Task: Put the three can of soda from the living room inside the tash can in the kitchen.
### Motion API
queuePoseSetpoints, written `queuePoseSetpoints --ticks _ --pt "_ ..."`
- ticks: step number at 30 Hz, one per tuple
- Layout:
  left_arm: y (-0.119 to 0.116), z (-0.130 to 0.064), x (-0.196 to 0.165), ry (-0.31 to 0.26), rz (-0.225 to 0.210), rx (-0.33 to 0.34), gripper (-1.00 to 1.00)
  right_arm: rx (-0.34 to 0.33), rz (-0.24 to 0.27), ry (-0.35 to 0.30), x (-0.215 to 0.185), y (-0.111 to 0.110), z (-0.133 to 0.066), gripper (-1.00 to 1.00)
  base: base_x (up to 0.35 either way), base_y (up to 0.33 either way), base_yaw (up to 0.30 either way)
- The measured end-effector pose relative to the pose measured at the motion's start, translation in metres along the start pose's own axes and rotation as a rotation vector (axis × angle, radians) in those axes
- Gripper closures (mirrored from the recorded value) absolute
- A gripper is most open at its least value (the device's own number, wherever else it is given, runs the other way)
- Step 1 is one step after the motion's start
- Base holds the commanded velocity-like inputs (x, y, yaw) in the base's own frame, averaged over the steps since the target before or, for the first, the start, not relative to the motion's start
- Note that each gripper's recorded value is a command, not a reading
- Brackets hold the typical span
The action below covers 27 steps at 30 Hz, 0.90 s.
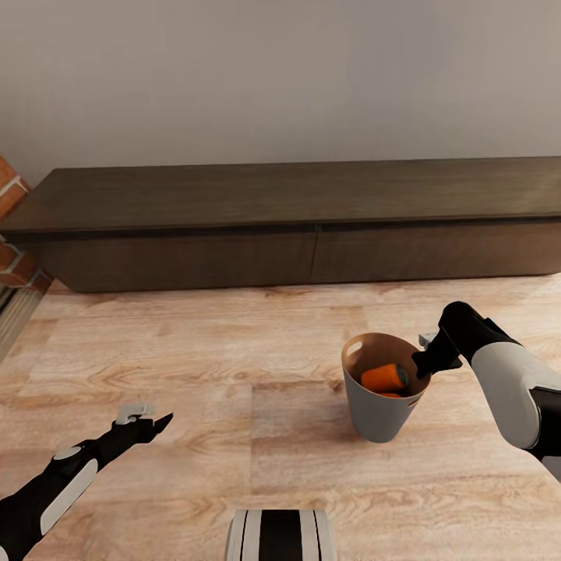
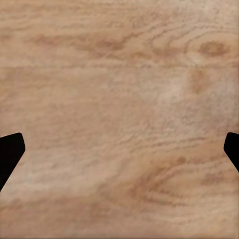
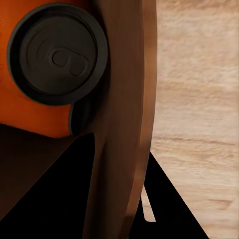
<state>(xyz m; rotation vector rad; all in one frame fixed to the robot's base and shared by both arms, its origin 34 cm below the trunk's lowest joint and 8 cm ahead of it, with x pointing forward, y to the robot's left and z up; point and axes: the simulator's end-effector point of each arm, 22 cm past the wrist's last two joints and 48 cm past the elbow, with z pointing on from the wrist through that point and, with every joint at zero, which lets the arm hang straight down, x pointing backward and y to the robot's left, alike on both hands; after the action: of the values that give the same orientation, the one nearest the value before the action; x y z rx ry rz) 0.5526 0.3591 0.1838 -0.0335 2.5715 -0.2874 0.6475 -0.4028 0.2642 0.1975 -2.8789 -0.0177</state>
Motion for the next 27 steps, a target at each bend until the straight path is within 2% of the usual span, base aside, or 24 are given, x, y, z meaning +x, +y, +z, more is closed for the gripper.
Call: queuePoseSetpoints --ticks 27 --pt "0.002 0.004 0.010 0.018 -0.004 -0.004 -1.00 -0.014 0.015 0.006 -0.002 -0.002 0.005 1.00 0.000 0.000 0.000"
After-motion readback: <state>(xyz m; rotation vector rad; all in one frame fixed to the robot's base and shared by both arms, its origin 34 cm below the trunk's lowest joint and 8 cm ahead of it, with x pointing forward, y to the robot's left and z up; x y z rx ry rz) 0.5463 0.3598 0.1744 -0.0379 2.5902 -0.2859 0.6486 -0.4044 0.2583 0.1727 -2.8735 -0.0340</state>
